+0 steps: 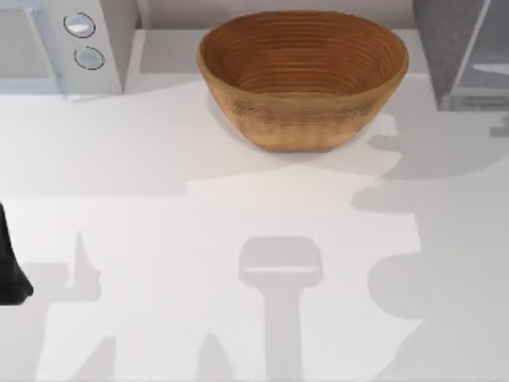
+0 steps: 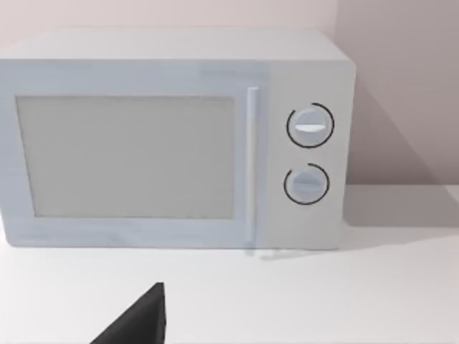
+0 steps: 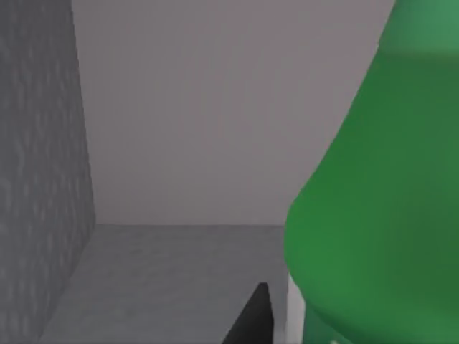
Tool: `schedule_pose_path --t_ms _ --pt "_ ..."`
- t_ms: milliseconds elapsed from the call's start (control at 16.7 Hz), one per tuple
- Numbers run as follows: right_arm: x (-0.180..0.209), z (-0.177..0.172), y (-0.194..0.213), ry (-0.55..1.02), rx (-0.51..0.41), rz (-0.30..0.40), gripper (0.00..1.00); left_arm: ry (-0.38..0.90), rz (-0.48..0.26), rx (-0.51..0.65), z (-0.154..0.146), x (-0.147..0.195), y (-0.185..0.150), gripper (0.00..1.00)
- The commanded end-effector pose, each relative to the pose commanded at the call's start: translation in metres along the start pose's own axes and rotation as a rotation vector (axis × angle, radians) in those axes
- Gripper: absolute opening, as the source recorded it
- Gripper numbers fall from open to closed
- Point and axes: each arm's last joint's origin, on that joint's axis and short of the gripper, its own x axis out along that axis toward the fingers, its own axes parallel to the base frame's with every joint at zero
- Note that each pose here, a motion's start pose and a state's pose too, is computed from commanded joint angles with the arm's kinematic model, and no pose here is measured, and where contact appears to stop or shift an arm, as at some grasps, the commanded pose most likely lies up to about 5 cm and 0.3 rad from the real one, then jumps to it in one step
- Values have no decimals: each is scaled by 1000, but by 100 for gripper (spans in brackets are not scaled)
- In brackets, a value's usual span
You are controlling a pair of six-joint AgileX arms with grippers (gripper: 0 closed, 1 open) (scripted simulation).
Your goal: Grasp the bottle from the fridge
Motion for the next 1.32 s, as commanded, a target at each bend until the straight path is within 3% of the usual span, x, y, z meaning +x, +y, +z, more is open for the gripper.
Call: schedule_pose_path --t_ms 240,540,900,1320 --pt "-37 36 21 -13 -9 -5 0 0 0 0 0 0 0 100" --pt "-122 63 54 -20 -7 -10 0 0 0 0 0 0 0 100" --pt "-216 28 79 -12 6 -6 0 0 0 0 0 0 0 100" --pt "-247 -20 87 -5 6 5 0 0 0 0 0 0 0 100"
